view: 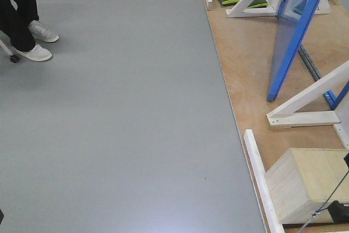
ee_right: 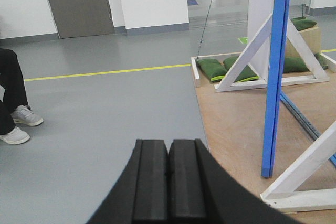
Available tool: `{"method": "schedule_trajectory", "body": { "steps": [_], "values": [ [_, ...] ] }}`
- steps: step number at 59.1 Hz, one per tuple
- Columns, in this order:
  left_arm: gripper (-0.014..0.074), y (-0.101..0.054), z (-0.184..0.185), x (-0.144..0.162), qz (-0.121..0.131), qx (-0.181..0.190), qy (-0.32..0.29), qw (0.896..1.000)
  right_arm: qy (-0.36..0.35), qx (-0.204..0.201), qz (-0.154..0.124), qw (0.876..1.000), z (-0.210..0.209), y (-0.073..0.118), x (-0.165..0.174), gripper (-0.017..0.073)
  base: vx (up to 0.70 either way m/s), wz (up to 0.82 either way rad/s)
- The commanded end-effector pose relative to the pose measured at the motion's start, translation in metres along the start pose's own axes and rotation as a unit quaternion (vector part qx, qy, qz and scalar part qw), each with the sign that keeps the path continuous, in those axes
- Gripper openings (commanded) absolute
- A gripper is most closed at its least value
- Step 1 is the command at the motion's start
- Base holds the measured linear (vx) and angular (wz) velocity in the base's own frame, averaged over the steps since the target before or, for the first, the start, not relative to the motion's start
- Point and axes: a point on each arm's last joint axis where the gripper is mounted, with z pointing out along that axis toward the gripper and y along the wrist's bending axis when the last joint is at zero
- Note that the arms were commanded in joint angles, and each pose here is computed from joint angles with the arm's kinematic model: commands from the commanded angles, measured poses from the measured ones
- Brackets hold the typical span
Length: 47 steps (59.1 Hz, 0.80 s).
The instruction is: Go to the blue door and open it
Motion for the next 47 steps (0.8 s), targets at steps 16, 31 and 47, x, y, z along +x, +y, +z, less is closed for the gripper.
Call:
{"method": "schedule_trajectory", "body": {
  "steps": [16,31,47],
  "values": [
    [0.0073,-0.0001,-0.004,-0.0166,-0.004,0.004,-0.061,0.998,-0.046,-0.002,-0.002,0.999,-0.0012,0.0004,-0.0073,0.0012,0.0,0.0],
    [0.0073,-0.0001,-0.004,-0.0166,-0.004,0.004,-0.061,0.998,-0.046,-0.002,-0.002,0.999,-0.0012,0.0004,-0.0073,0.0012,0.0,0.0],
    [0.0073,-0.0001,-0.004,-0.0166,-0.004,0.004,-0.061,0.998,-0.046,-0.002,-0.002,0.999,-0.0012,0.0004,-0.0073,0.0012,0.0,0.0]
  ]
}}
